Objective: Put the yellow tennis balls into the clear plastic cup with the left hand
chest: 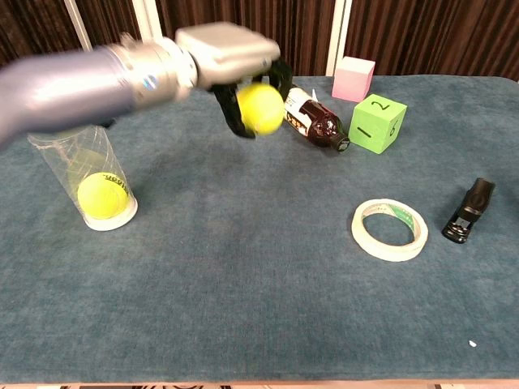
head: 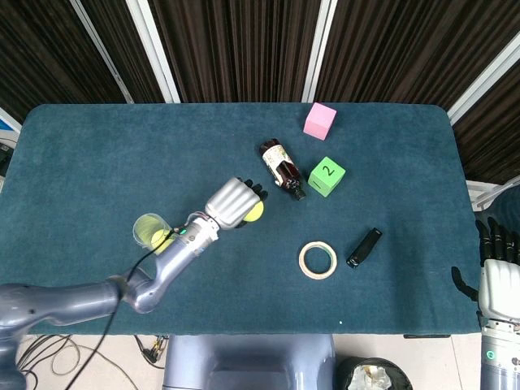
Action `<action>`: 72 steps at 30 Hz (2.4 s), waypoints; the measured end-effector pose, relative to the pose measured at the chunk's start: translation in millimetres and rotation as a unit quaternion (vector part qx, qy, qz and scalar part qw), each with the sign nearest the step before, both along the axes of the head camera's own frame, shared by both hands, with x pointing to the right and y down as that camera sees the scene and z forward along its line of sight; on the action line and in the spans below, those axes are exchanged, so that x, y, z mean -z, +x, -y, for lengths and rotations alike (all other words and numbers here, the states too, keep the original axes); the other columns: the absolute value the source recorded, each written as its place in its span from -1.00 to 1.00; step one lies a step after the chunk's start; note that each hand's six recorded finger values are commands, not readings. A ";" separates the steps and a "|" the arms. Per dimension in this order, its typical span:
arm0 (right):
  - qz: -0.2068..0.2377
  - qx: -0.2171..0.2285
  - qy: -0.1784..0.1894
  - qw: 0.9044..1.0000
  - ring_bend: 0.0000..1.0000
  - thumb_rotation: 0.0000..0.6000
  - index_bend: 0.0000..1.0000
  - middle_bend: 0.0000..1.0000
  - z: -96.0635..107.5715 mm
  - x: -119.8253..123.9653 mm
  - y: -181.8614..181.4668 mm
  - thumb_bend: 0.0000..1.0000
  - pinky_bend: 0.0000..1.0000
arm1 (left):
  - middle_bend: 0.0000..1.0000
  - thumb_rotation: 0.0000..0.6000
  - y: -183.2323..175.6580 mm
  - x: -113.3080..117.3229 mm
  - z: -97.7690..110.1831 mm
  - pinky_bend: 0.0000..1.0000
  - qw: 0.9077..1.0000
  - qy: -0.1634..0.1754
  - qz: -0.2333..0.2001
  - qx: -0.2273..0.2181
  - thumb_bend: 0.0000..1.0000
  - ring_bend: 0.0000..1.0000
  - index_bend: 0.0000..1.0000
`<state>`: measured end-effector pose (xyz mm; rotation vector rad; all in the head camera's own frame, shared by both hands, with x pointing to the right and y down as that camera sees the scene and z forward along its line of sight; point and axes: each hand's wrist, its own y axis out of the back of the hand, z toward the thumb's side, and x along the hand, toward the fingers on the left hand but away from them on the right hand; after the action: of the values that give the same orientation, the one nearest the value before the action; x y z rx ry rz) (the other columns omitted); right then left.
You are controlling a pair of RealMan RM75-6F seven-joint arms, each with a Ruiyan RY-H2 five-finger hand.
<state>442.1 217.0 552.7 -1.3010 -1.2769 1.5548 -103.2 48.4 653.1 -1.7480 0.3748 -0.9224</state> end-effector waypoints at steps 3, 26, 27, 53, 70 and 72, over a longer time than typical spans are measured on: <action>0.002 0.004 -0.002 1.000 -1.00 1.00 -0.84 -1.00 -0.3 -1.1 -2.6 -0.29 -1.00 | -0.04 1.00 -23.0 28.4 11.5 0.15 1.000 0.016 -0.009 0.012 -0.39 -0.22 -0.05; 0.006 0.001 0.001 1.000 -1.00 1.00 -0.84 -1.00 -1.2 -0.7 -4.8 -0.30 -1.00 | -0.04 1.00 -179.8 112.7 -19.2 0.13 0.999 0.015 0.029 0.038 -0.41 -0.22 -0.06; 0.006 0.001 0.001 1.000 -1.00 1.00 -0.84 -1.00 -1.3 -0.6 -4.9 -0.30 -1.00 | -0.04 1.00 -181.4 110.7 -19.6 0.13 0.999 0.013 0.032 0.037 -0.41 -0.22 -0.06; 0.006 -0.004 0.010 1.000 -1.00 1.00 -0.84 -1.00 0.8 2.8 -1.0 -0.30 -1.00 | -0.44 1.00 -204.3 73.5 -41.0 -0.06 0.997 -0.033 0.071 0.026 -0.96 -0.51 -0.31; 0.011 -0.007 0.014 1.000 -1.00 1.00 -0.84 -1.00 1.8 4.0 -0.9 -0.30 -1.00 | -0.65 1.00 -200.4 99.8 -34.5 -0.21 0.998 -0.013 0.038 0.047 -0.87 -0.66 -0.47; 0.007 -0.003 0.012 1.000 -1.00 1.00 -0.84 -1.00 2.5 3.3 -0.1 -0.30 -1.00 | -0.72 1.00 -203.8 106.5 -34.7 -0.34 0.998 0.000 0.032 0.057 -0.87 -0.75 -0.50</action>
<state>442.0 214.4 549.4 -1.2959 -1.3058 1.5316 -307.0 83.1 546.6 -1.7076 0.4372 -1.0573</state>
